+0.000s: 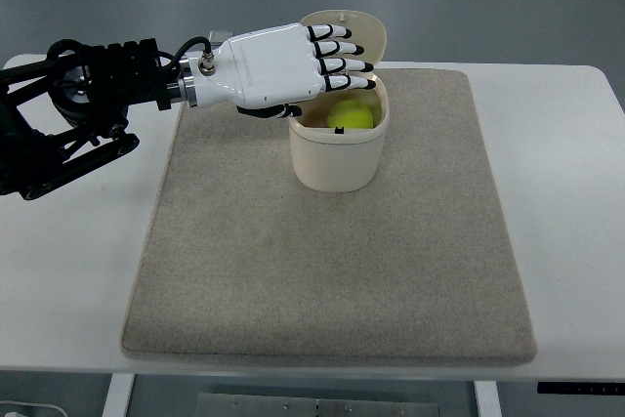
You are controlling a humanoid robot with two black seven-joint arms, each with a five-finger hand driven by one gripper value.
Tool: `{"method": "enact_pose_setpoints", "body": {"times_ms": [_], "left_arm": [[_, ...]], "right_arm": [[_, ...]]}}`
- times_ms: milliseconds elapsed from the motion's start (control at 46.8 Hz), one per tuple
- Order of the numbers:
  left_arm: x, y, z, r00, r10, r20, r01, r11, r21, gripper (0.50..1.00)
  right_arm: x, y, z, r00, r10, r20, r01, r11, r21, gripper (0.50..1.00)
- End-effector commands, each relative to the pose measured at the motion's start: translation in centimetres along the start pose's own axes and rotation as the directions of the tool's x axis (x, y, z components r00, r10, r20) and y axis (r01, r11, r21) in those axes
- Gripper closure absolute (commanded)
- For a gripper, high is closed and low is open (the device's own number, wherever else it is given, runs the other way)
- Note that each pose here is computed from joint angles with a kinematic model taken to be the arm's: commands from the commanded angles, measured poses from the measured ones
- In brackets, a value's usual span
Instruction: Put tennis ball into box with left hand
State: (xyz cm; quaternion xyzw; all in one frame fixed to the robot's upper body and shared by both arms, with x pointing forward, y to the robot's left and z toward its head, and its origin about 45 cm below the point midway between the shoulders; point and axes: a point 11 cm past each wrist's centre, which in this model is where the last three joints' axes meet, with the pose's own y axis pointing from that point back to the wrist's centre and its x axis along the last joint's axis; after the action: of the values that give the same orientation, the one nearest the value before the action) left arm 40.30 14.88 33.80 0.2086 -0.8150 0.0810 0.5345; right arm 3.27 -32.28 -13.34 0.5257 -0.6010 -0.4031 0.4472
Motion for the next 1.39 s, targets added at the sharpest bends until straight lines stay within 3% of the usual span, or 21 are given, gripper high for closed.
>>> {"method": "enact_pose_setpoints", "body": {"times_ms": [0, 257, 406, 599, 770, 941, 1112, 1368], "left_arm": [[0.0, 0.4, -0.1, 1.000, -0.007, 0.003, 0.007, 1.000, -0.001, 0.538], [-0.3, 3.3, 0.2, 0.995, -0.101, -0.011, 0.101, 0.994, -0.052, 0.536], [-0.3, 6.0, -0.8, 0.981, -0.159, -0.110, 0.157, 0.987, -0.028, 0.529], [0.3, 8.3, -2.6, 0.936, -0.104, -0.337, 0.130, 0.990, 0.055, 0.504], [0.4, 8.8, -4.1, 0.781, 0.063, -0.622, 0.054, 0.984, 0.168, 0.504], [-2.6, 8.8, -4.1, 0.554, 0.217, -0.804, 0.035, 0.958, 0.283, 0.504], [-3.3, 9.0, -5.6, 0.373, 0.367, -0.853, 0.013, 0.916, 0.400, 0.504], [-4.7, 9.4, -5.7, 0.253, 0.438, -0.863, 0.030, 0.888, 0.459, 0.504]], "right_arm": [[0.0, 0.0, 0.0, 1.000, 0.000, 0.000, 0.000, 1.000, 0.000, 0.562], [0.0, 0.0, 0.0, 1.000, 0.000, 0.000, 0.000, 1.000, 0.000, 0.562], [0.0, 0.0, 0.0, 1.000, 0.000, 0.000, 0.000, 1.000, 0.000, 0.562], [0.0, 0.0, 0.0, 1.000, 0.000, 0.000, 0.000, 1.000, 0.000, 0.562], [0.0, 0.0, 0.0, 1.000, 0.000, 0.001, 0.000, 1.000, 0.000, 0.562], [0.0, 0.0, 0.0, 1.000, 0.000, 0.001, 0.000, 1.000, 0.000, 0.562], [0.0, 0.0, 0.0, 1.000, 0.000, 0.001, 0.000, 1.000, 0.000, 0.562], [0.0, 0.0, 0.0, 1.000, 0.000, 0.001, 0.000, 1.000, 0.000, 0.562]]}}
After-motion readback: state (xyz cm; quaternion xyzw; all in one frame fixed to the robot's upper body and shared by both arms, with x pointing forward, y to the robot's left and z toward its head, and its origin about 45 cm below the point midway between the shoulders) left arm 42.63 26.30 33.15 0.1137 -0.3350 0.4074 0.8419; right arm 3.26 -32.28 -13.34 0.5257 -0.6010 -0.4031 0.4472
